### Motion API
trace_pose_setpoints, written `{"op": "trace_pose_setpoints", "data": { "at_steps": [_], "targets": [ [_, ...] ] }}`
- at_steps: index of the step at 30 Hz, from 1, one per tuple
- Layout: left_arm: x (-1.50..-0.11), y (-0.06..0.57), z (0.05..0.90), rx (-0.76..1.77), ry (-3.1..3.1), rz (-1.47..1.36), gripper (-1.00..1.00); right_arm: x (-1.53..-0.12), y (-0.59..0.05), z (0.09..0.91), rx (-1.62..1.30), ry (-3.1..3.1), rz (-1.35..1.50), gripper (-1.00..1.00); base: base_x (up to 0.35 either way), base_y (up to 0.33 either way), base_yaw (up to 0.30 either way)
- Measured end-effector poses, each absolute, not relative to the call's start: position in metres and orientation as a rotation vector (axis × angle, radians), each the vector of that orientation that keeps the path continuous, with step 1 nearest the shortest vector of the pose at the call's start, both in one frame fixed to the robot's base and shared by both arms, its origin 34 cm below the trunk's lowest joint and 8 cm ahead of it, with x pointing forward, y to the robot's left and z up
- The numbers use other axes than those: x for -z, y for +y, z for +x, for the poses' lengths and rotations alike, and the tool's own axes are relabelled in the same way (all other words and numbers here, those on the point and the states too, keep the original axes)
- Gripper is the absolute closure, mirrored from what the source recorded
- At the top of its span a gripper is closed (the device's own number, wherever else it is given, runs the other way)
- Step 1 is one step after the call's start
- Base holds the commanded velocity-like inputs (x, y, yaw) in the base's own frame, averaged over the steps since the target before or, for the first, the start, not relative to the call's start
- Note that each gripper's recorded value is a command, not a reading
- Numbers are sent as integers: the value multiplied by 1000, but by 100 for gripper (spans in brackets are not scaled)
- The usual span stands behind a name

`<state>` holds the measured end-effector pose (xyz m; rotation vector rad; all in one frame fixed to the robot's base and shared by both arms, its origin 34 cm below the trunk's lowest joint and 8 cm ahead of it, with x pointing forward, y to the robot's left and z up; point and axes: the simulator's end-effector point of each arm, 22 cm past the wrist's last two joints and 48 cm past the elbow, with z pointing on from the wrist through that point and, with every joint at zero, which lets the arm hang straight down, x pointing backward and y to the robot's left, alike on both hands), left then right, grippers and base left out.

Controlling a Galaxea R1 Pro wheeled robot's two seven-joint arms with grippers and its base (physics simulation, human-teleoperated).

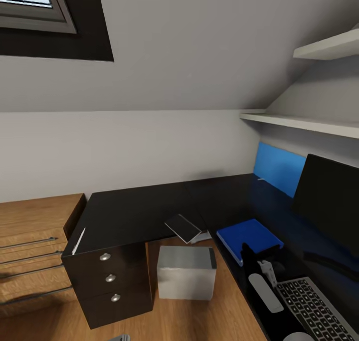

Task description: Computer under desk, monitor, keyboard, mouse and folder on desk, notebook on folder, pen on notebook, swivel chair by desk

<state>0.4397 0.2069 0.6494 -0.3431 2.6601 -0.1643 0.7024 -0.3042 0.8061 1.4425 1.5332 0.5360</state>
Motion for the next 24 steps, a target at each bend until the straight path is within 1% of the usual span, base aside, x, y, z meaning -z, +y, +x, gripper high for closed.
{"op": "trace_pose_setpoints", "data": {
  "at_steps": [5, 15, 24],
  "targets": [
    [-655, 207, 438, 162, 2664, -343, -100, -819, -295, 707, -552, 1563, 1383, -100, 0, 0, 0],
    [-661, 214, 433, 131, 2654, -362, -100, -868, -267, 723, -574, 1589, 1084, -100, 0, 0, 0],
    [-678, 216, 441, 125, 2600, -386, -100, -889, -257, 725, -553, 1628, 988, -100, 0, 0, 0]
  ]
}}
